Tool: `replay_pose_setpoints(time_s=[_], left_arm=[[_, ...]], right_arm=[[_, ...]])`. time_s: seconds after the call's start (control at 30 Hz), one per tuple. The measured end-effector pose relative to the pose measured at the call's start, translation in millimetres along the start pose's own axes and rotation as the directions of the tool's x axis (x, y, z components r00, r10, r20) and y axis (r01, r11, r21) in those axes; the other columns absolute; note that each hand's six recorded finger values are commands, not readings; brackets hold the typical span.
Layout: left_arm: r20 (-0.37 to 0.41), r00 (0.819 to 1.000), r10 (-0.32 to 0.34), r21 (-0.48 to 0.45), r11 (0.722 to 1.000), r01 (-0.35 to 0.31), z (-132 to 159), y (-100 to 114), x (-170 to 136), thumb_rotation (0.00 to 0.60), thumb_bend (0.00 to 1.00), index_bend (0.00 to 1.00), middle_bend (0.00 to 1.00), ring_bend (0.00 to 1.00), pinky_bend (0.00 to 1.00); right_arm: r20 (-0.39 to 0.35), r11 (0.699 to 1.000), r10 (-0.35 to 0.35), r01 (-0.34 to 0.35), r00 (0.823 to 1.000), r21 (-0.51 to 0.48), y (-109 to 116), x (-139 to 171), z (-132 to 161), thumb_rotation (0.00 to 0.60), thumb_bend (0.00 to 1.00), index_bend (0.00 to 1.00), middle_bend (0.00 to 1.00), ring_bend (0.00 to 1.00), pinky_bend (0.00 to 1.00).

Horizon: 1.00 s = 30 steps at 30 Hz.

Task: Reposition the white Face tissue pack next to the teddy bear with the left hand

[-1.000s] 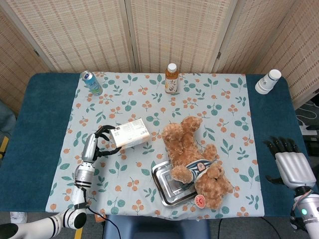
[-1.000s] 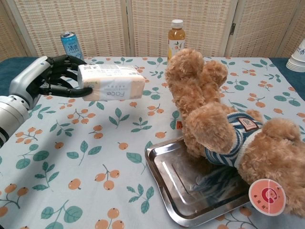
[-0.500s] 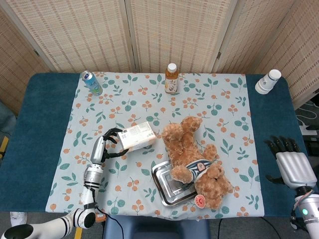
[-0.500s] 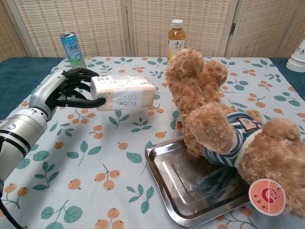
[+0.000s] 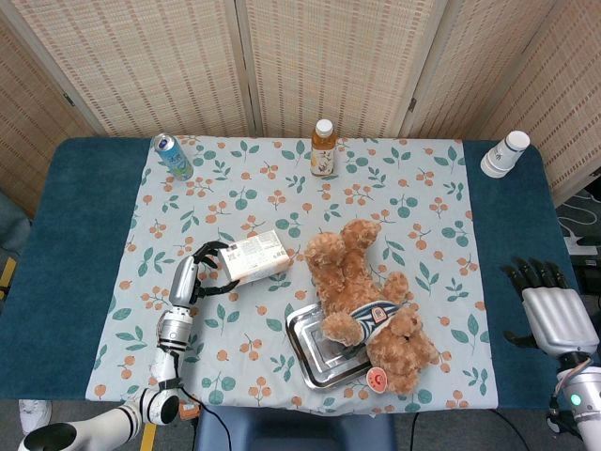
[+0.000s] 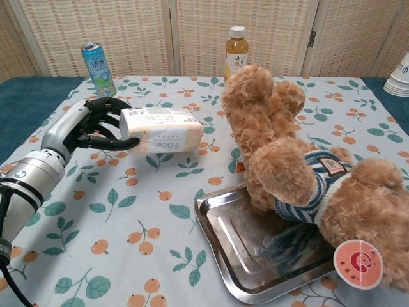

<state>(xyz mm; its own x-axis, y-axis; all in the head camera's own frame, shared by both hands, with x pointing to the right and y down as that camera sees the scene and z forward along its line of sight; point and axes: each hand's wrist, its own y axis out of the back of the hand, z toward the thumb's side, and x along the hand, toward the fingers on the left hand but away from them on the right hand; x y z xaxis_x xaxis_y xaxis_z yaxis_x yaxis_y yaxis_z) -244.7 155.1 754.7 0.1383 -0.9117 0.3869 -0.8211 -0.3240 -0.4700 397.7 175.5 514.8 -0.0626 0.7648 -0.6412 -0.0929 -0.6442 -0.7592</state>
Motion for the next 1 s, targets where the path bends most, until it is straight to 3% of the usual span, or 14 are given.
replay_pose_setpoints(time_s=[0.77,0.9,1.0], left_arm=[[-0.041,0.999,-0.009,0.046,0.999,0.011,-26.0,5.0,-3.7,0.600,0.18,0.41,0.50,0.34,0.38],[-0.050,0.998,-0.022,0.081,0.996,0.026,-32.0,6.1,-5.3,0.600,0.16,0.36,0.45,0.30,0.37],[-0.059,0.998,-0.033,0.084,0.996,0.038,-34.9,5.6,-6.6,0.600,0.14,0.19,0.38,0.24,0.34]], right_arm=[[-0.006,1.000,0.015,-0.014,1.000,0.017,-6.9,-1.0,3.8,0.600,0.12,0.13,0.04,0.00,0.00],[-0.006,1.000,0.015,-0.015,1.000,0.017,-7.2,-1.3,3.9,0.600,0.12,0.13,0.04,0.00,0.00],[-0.007,1.000,0.019,-0.019,1.000,0.019,-8.6,-1.5,4.2,0.600,0.12,0.13,0.05,0.00,0.00]])
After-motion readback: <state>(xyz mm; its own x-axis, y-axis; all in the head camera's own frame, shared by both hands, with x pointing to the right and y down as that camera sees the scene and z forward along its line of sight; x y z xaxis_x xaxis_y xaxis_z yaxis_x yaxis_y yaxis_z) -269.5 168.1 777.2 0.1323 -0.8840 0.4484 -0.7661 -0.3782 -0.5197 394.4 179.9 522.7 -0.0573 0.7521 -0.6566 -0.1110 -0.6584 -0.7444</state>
